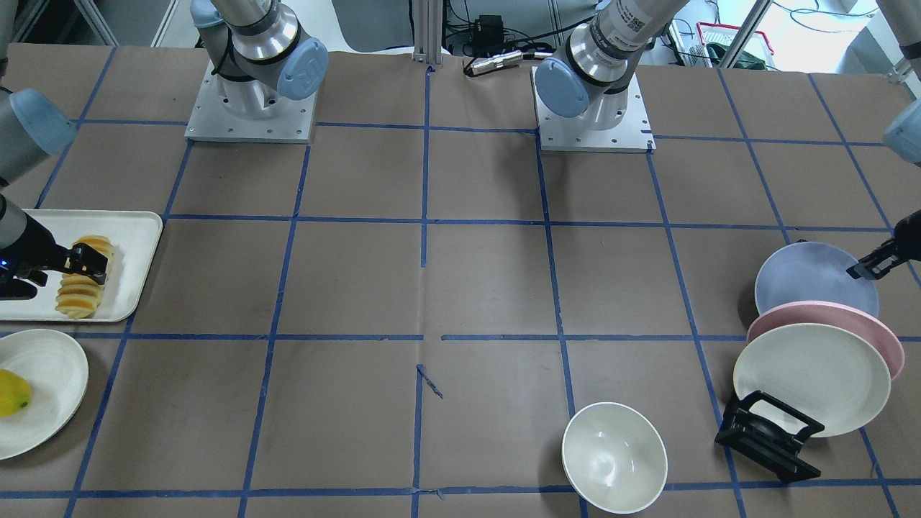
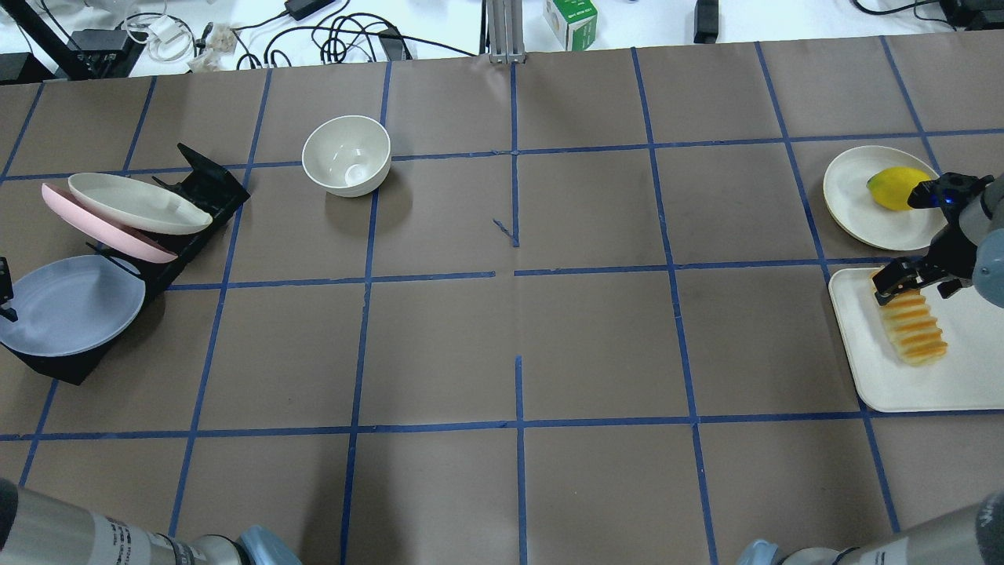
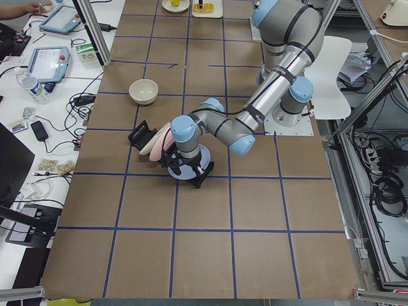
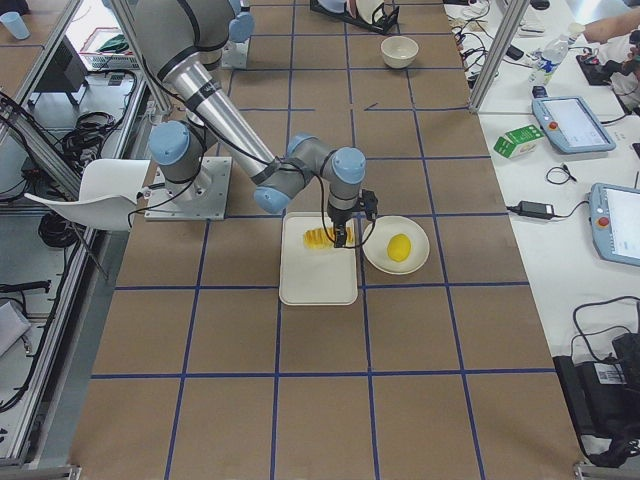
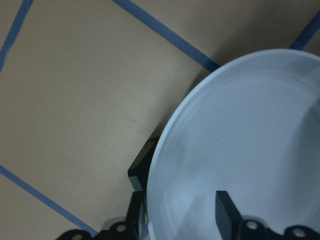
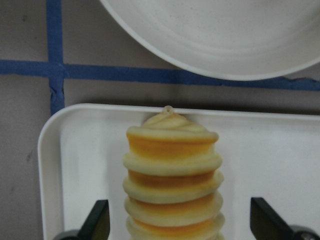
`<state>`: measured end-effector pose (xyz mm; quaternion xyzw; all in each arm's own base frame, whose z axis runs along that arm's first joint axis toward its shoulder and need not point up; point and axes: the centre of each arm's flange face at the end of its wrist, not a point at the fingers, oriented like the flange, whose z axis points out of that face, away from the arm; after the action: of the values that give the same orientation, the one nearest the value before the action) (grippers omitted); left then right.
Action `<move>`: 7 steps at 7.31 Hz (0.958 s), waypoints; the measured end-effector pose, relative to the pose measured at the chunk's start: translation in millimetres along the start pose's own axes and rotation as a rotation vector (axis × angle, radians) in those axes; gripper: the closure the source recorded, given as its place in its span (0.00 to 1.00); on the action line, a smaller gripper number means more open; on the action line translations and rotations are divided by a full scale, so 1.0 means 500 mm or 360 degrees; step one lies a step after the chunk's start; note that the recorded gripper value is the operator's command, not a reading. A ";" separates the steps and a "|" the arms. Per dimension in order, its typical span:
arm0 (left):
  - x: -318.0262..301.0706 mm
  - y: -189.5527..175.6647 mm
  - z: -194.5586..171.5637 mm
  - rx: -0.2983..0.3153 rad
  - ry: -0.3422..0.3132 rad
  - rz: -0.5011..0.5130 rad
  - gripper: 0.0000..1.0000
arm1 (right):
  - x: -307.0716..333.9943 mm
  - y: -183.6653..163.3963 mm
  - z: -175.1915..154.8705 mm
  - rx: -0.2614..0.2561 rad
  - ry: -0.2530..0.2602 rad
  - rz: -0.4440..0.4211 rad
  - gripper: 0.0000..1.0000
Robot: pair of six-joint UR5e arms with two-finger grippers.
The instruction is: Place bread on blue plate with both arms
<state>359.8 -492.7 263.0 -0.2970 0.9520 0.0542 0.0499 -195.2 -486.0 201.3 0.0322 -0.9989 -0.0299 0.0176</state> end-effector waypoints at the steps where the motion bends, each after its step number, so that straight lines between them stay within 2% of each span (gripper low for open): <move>1: -0.009 0.002 -0.009 0.0009 -0.0018 -0.0005 1.00 | 0.000 0.000 -0.002 0.0002 0.0002 0.0000 0.00; 4: -0.042 0.008 -0.032 0.0013 -0.0086 -0.0042 1.00 | -0.001 0.000 0.007 -0.0004 -0.0006 -0.0004 0.00; 5: -0.046 0.018 -0.060 0.0003 -0.0097 -0.0048 1.00 | -0.001 -0.001 0.016 -0.0011 -0.0013 -0.0004 0.00; 6: -0.052 0.038 -0.109 -0.0028 -0.0115 -0.0047 1.00 | -0.001 -0.002 0.026 -0.0022 -0.0023 -0.0003 0.07; 7: -0.060 0.066 -0.186 -0.0065 -0.0140 -0.0045 1.00 | -0.002 -0.001 0.038 -0.0041 -0.0033 -0.0007 0.24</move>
<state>359.8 -461.1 361.2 -0.3086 0.9433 0.0861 0.0863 -194.8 -485.3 182.3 0.0337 -0.9985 -0.0432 0.0076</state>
